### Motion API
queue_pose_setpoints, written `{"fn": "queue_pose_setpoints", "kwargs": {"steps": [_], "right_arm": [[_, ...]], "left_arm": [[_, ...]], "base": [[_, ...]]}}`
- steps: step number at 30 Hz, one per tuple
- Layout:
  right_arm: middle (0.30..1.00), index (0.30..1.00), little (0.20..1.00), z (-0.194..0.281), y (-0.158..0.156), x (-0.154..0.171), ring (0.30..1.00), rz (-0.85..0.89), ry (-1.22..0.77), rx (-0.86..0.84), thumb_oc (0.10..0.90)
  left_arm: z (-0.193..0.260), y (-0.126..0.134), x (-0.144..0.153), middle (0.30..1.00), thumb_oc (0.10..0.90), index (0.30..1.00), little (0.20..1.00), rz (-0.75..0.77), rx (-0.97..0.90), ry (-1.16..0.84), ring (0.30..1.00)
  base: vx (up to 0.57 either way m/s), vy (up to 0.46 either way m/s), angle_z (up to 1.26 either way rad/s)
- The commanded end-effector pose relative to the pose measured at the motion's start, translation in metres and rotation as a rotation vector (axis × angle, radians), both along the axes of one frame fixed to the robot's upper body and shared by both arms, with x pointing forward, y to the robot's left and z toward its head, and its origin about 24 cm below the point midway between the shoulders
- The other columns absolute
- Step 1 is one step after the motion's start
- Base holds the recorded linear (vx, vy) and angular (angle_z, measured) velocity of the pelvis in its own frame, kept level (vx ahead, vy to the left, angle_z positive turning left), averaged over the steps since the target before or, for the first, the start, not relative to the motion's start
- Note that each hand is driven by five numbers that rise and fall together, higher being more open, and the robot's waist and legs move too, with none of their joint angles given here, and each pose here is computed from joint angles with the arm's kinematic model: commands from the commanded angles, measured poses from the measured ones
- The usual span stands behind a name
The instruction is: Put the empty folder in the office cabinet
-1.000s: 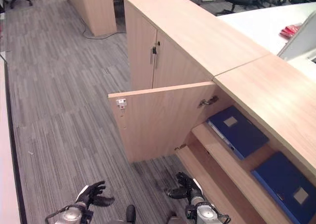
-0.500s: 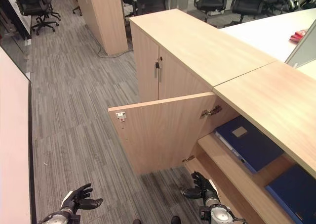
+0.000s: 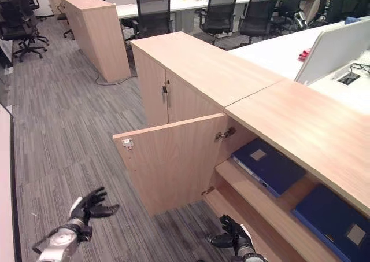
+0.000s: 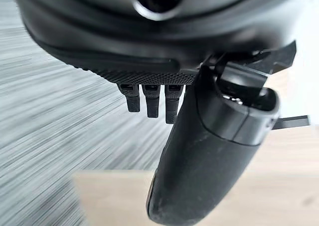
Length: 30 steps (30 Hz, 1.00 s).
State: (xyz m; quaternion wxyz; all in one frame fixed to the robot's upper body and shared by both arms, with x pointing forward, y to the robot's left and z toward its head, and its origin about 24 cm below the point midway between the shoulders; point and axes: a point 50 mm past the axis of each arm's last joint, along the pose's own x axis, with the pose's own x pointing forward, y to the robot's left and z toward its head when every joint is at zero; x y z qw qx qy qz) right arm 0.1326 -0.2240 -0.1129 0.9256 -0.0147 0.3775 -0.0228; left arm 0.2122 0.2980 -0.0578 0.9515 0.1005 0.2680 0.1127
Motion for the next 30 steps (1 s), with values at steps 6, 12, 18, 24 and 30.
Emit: {"fn": "queue_pose_setpoints", "kwargs": {"steps": [6, 12, 18, 24, 30], "right_arm": [[0.9, 0.9, 0.9, 0.026, 0.0, 0.027, 0.9, 0.15, -0.168, -0.03, 0.8], [0.9, 0.9, 0.9, 0.027, -0.001, 0.025, 0.9, 0.17, -0.164, -0.029, 0.8], [0.9, 0.9, 0.9, 0.026, -0.004, 0.025, 0.9, 0.172, -0.153, -0.04, 0.8], [0.9, 0.9, 0.9, 0.025, -0.006, 0.026, 0.9, 0.154, -0.141, -0.057, 0.8], [0.9, 0.9, 0.9, 0.024, -0.007, 0.029, 0.9, 0.115, -0.147, -0.07, 0.8]], "left_arm": [[0.105, 0.039, 0.085, 0.9, 0.8, 0.9, 0.9, 0.058, 0.115, -0.378, 0.9], [0.133, 0.041, 0.106, 0.9, 0.8, 0.9, 0.9, 0.037, 0.176, -0.414, 0.9], [0.144, 0.031, 0.119, 0.9, 0.8, 0.9, 0.9, 0.003, 0.183, -0.438, 0.9], [0.134, -0.014, 0.134, 0.9, 0.8, 0.9, 0.9, -0.082, 0.078, -0.477, 0.9], [0.113, -0.068, 0.13, 0.9, 0.8, 0.9, 0.9, -0.208, -0.058, -0.495, 0.9]], "base": [[0.01, 0.012, -0.06], [0.01, 0.02, -0.12], [0.01, 0.02, -0.18], [0.01, 0.028, -0.1], [0.0, 0.019, -0.01]]}}
